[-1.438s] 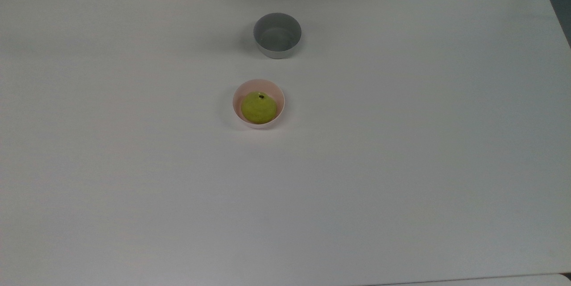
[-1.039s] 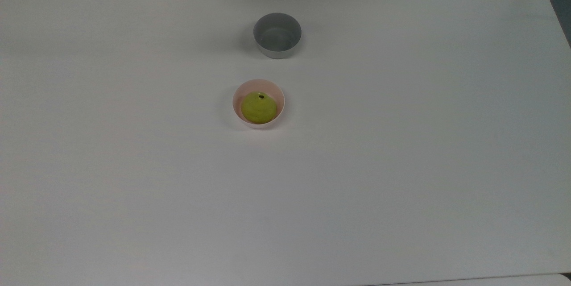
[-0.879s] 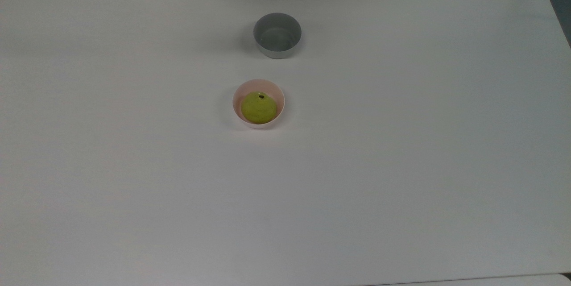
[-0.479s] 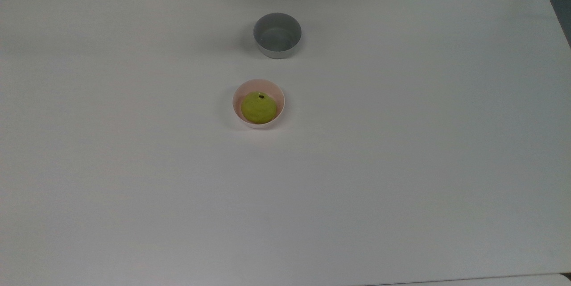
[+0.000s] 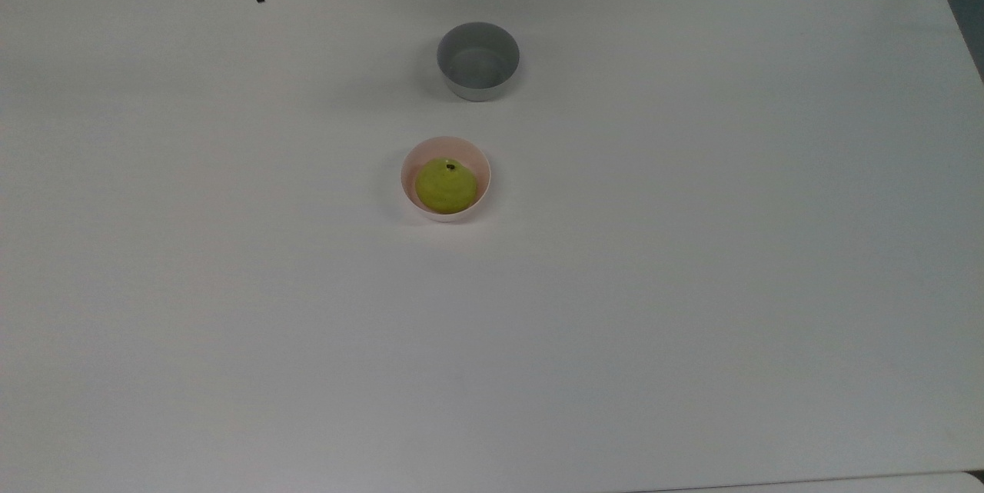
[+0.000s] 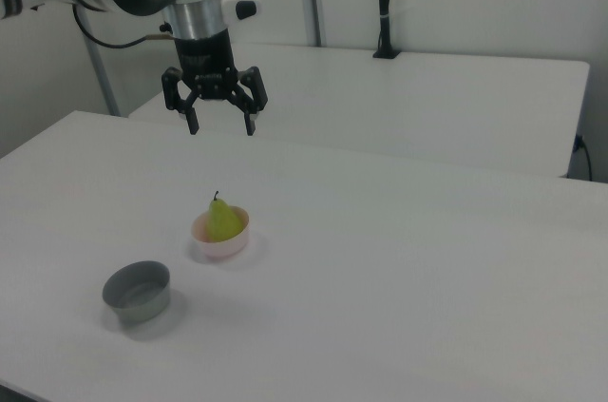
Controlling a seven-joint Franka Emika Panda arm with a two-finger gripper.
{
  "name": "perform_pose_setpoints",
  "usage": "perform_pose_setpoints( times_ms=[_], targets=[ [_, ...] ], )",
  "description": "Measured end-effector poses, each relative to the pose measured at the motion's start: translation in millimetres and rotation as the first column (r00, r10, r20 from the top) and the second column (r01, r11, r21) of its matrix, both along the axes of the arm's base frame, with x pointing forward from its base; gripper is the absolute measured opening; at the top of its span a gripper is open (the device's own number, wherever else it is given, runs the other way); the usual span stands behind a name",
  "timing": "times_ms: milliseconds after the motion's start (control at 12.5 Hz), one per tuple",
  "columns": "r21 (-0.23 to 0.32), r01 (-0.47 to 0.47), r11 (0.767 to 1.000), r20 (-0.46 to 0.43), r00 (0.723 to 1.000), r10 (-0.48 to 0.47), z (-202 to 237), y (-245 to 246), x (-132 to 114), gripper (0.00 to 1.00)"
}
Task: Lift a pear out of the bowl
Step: 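Move the open gripper down over the green pear in the pink bowl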
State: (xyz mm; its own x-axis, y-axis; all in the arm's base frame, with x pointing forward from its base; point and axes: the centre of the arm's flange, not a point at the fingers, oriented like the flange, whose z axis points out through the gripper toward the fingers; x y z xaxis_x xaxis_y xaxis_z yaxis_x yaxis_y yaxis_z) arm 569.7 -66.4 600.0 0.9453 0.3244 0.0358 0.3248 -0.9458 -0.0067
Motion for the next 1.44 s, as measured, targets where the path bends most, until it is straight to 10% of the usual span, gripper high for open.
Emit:
perform_pose_setpoints(
  times_ms=[559,1438],
  targets=[
    [0.014,0.216,0.976,0.028,0.976,-0.216,-99.3,101.4,31.8,1.0],
    [-0.036,0.195,0.98,-0.005,0.981,-0.196,-230.4,128.3,70.9,1.0]
  ],
)
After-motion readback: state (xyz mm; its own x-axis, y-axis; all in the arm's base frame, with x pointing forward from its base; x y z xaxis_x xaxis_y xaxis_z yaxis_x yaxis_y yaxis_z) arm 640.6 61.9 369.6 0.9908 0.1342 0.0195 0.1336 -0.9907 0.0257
